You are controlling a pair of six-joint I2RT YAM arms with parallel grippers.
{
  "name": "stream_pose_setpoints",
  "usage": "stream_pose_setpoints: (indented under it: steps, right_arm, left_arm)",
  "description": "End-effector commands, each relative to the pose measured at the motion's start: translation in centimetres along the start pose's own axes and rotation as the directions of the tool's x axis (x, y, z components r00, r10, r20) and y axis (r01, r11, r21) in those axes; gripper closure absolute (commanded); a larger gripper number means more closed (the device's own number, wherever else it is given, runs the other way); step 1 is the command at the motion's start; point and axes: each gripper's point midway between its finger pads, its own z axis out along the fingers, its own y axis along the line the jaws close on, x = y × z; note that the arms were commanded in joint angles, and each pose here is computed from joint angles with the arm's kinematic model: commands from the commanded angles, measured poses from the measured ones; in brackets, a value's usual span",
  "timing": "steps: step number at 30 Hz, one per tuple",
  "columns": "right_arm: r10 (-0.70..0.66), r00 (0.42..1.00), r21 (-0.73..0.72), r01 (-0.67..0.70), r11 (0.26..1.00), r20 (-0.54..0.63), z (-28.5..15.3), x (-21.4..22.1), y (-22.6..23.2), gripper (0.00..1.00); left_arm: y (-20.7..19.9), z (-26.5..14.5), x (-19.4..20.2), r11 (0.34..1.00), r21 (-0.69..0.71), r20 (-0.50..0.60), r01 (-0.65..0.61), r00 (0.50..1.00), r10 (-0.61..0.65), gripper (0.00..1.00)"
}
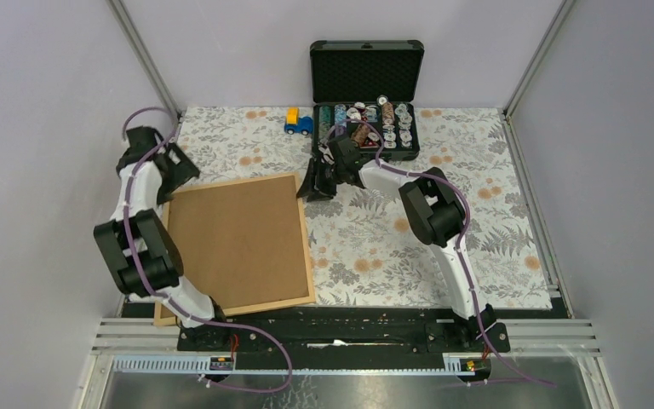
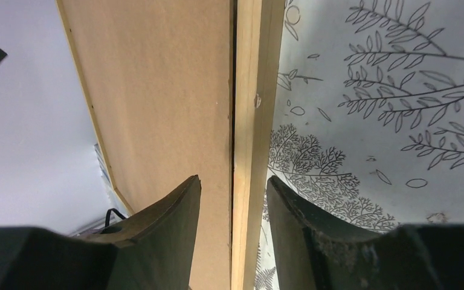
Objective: Put the photo into the frame
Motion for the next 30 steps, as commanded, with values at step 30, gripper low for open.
stream_pose_setpoints:
  steps: [30]
  right_arm:
    - [0.008,0.979,0.118,0.016,0.993,-0.202,-6.0,11.6,1.2,0.41]
  left_arm:
    - [10.2,2.6,2.5,0.936,-0.341,0.070,0.086,0.995,-0.066,0.01]
